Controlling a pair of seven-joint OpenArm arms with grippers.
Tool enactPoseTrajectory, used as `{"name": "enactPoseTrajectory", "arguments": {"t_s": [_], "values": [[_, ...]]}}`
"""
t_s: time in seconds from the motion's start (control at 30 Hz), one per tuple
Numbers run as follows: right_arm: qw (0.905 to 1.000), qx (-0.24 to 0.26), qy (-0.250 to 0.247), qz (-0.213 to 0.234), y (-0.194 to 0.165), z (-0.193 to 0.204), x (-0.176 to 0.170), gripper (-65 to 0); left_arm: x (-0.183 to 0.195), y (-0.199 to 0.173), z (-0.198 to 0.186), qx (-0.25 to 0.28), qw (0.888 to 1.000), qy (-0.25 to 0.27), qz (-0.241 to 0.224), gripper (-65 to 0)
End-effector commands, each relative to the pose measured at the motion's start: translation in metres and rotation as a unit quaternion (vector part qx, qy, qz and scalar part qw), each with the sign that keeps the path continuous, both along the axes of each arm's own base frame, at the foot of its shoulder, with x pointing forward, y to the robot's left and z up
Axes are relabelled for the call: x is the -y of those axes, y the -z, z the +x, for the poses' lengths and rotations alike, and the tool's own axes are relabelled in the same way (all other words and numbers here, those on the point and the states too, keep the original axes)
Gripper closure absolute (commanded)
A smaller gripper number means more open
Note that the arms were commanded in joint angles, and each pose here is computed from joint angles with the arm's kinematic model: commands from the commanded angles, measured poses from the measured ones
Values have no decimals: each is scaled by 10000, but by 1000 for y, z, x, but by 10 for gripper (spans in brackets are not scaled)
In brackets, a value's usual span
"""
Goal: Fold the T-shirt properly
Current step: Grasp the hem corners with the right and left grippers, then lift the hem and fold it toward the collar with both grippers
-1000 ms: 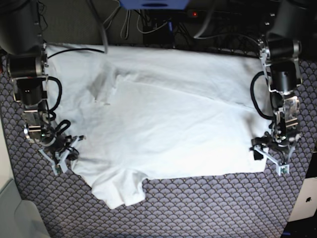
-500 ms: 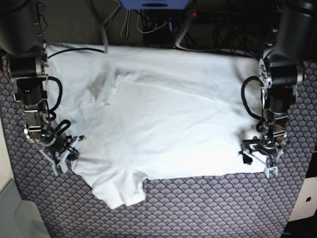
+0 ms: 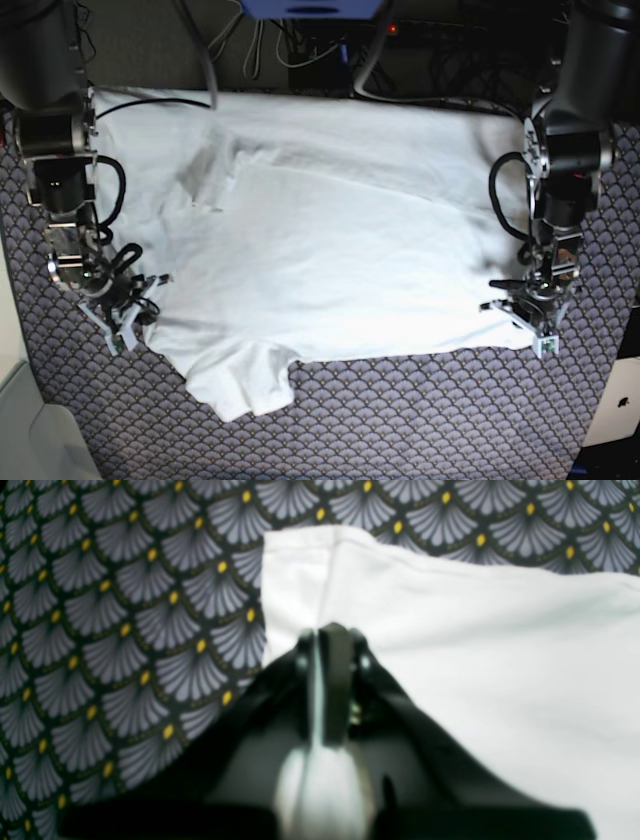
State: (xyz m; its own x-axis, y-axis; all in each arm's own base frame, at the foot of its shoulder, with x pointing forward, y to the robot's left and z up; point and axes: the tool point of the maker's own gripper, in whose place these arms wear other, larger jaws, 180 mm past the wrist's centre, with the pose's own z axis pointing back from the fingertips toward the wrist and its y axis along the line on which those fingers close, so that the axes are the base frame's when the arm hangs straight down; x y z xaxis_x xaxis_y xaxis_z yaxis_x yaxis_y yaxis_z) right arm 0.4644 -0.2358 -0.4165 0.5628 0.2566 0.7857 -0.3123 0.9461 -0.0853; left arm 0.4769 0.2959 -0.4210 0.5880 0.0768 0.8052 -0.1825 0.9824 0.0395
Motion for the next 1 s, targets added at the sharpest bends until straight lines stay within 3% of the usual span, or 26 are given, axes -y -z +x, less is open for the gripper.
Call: {"name": "enactPoseTrajectory", "arguments": {"t_s": [0.0,0.23,0.33,0.67,0.97], "values": [[9983,584,-17,31,-39,25,3,0,-5,-12,8,66,10000,-30,38,-19],[9942,1072,65,89,-62,20,8,0,-6,-15,10,7,10000,-28,24,-5],[9926,1201,155,120,-68,18,13,0,-11,-37,20,116,9999,0,117,-5],[9927,1143,368,100,-61,6,33,0,-21,-89,8,509,9985,-141,161,-5],[9928,1135,363,103,-60,5,33,0,-13,-99,-19,499,9979,40,416,-5]]}}
